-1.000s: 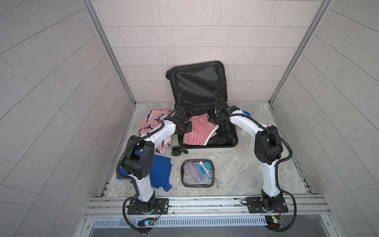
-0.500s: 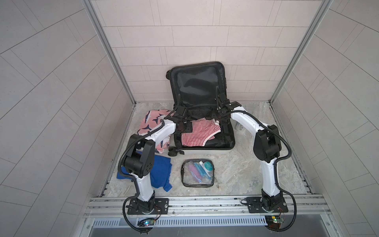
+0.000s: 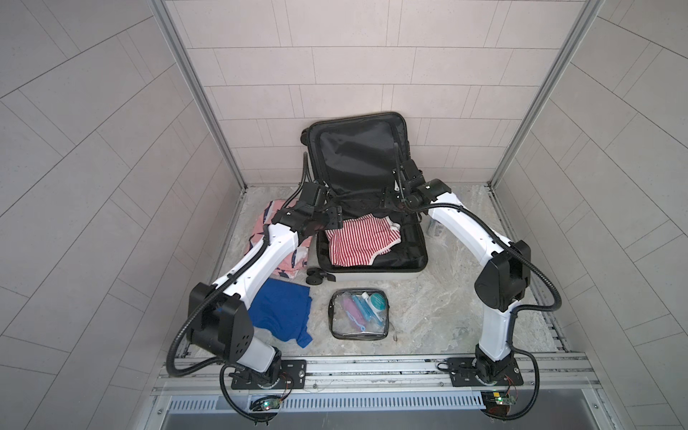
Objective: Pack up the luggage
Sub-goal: 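Release the striped cloth and move both grippers to the blue towel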
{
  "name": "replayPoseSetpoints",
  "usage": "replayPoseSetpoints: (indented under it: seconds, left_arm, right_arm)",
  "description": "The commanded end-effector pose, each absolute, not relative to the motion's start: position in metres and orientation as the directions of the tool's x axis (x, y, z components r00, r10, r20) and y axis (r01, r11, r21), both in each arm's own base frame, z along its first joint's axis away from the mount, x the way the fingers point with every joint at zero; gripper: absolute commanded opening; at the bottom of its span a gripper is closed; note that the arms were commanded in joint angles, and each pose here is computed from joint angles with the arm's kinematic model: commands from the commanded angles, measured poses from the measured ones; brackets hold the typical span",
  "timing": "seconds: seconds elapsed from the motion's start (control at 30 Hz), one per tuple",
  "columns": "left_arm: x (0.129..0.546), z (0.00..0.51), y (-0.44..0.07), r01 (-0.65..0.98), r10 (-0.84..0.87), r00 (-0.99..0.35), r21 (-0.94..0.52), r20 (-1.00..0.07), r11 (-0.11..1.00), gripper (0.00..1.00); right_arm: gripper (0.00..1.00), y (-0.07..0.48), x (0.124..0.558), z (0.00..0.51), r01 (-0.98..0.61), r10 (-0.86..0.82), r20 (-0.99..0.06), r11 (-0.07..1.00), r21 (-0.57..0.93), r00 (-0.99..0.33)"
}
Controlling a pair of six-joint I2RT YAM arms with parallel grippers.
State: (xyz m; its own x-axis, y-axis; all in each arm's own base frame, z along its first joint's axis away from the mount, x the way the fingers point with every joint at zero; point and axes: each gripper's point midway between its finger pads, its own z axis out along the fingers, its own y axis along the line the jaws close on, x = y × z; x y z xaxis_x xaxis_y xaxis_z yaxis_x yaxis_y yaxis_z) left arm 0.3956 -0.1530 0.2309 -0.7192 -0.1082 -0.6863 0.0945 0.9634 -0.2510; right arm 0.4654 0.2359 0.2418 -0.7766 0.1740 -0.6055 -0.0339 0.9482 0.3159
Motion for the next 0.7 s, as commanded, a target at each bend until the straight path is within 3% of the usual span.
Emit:
replayPoseSetpoints:
  seconds: [0.0, 0.3, 0.5, 0.67]
  left_arm:
    - [0.378, 0.237, -0.114, -0.027, -0.174, -0.685, -0.214, -0.708, 0.976, 0.77]
    - [0.319, 0.175, -0.016, -0.381, -0.499, -0.660, -0.322, -0.562, 0.867, 0.78]
    - [0.284, 0.135, 0.044, -0.574, -0.710, -0.550, -0.417, -0.441, 0.704, 0.78]
    - [0.267, 0.126, 0.083, -0.660, -0.809, -0.439, -0.471, -0.392, 0.586, 0.79]
  right_arm:
    - [0.71, 0.262, 0.432, 0.267, -0.156, 0.065, -0.648, 0.948, 0.278, -0.759]
    - [0.71, 0.380, 0.320, 0.247, -0.410, -0.127, -0.628, 0.851, 0.329, -0.768]
    - [0.71, 0.464, 0.248, 0.207, -0.439, -0.137, -0.536, 0.752, 0.492, -0.833]
    - [0.70, 0.499, 0.207, 0.157, -0.435, -0.195, -0.461, 0.750, 0.498, -0.866]
